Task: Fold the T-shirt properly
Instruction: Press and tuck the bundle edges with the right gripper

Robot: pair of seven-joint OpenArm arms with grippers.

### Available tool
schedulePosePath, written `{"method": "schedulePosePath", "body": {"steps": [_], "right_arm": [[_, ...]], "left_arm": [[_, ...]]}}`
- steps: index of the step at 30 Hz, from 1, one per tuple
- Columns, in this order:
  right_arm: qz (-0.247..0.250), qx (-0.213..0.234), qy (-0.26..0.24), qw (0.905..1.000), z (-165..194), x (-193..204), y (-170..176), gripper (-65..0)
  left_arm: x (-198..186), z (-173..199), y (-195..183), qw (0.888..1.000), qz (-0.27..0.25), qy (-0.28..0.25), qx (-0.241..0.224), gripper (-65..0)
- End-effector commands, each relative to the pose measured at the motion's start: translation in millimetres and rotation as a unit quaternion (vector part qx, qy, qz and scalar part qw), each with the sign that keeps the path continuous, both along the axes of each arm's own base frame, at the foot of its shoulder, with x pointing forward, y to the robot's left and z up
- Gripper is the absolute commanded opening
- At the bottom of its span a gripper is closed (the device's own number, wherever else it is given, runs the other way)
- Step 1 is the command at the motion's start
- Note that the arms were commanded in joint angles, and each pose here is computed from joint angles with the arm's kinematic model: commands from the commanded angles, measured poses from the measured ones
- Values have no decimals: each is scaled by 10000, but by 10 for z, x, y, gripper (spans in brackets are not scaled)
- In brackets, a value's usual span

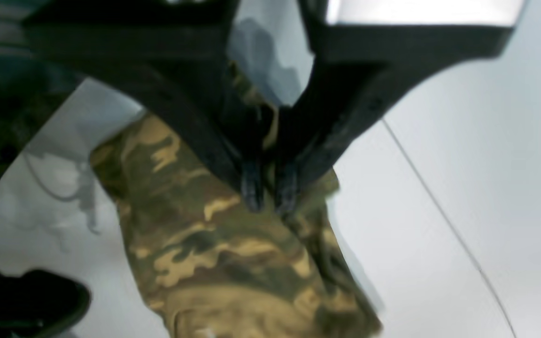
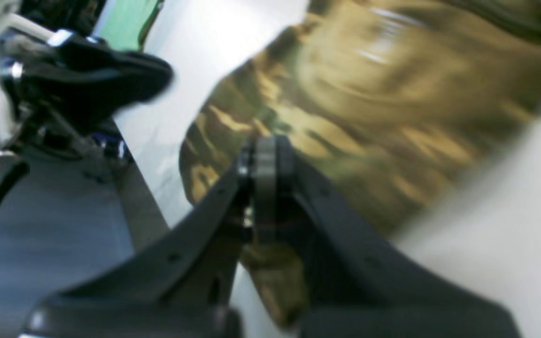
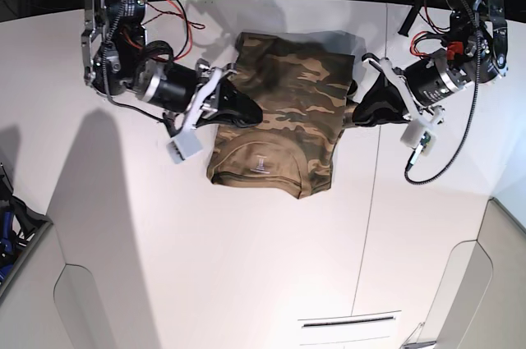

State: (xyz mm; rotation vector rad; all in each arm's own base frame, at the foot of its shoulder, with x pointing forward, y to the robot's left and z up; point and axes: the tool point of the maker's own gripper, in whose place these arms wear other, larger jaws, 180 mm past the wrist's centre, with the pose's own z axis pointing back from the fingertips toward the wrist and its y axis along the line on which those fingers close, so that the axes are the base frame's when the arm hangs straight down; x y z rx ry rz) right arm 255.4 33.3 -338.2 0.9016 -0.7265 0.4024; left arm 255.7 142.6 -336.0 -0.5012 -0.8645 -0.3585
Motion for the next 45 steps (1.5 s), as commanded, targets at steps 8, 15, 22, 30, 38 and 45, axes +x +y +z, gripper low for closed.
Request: {"method": "schedulePosePath", "body": {"steps": [8,15,22,30,38,45], "right_arm": [[675,-264,-274,9970,-88,52,520,-650],[887,-838,423,9916,-789,45,543,-650],[941,-713,397,9922,-650,113,573,-650],[975,-242,-607,9931,123,274,709,-650],[658,-135,-1087,9918,269,489,973,-650],[1014,-515,-645,9914,-141,513,1218,-650]], "left_arm": [[-29,-425,149,9963,519,491,-474,-592],[-92,-729,281,9907,831,892,-606,-592],[-41,-560,324,9894,887,802,-824,-592],[84,146,654,9855,1174,128,-1219,-592],[-96,172,560,9811,1055,359,-1583,-592],[-251,-58,112,9754,831,760,-1896,-592]]}}
